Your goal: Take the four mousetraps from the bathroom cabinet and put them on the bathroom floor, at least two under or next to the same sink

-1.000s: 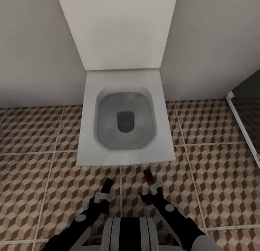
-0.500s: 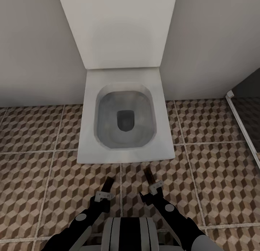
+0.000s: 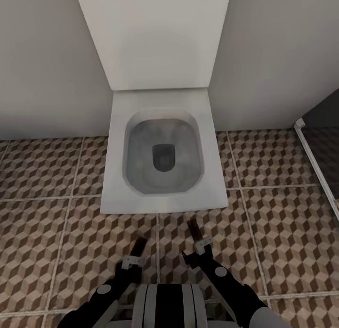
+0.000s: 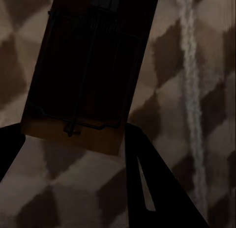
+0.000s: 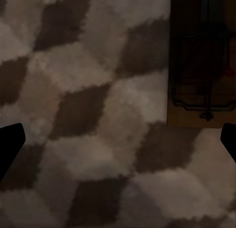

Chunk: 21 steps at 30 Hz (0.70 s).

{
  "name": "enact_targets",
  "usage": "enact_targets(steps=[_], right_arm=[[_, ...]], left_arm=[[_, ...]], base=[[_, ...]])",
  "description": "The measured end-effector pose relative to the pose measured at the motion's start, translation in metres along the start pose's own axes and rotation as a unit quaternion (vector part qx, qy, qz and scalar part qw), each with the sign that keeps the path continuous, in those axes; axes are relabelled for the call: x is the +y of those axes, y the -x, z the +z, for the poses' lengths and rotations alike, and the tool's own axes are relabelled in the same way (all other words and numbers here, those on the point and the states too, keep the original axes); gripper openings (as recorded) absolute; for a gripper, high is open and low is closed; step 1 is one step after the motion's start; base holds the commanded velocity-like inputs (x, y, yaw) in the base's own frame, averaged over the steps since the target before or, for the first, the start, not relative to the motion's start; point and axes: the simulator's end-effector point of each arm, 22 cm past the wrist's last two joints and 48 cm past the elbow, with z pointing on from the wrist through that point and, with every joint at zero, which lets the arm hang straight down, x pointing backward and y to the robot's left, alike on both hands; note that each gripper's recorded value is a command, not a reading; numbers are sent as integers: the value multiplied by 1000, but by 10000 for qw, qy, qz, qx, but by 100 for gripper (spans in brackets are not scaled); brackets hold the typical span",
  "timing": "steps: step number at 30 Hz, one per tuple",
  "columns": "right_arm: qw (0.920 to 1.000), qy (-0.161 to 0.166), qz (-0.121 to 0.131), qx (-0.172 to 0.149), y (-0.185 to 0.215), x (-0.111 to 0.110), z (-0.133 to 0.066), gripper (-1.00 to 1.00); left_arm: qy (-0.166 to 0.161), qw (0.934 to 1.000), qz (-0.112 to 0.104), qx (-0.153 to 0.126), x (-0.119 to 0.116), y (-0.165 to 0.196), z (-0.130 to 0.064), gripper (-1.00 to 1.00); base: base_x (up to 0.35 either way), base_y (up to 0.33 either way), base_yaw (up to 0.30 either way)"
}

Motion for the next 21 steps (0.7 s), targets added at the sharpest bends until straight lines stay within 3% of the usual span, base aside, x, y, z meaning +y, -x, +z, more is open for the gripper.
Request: enact_targets(steps=[5,11,21], right_arm=[[10000,-4,0,1,0,0,0,100],[10000,-4,-6,7,-1,0,0,100],[10000,5,-2,9,-1,2,0,100]], left_arm=[[-118,9998,20,166,-5,-18,3,-100],[-130,9998,-10,-114,-9,-12,5,-100],[-151,9997,-25,-166,-13,-9,6,-100]], base=[[0,0,0],[0,0,0],[0,0,0]])
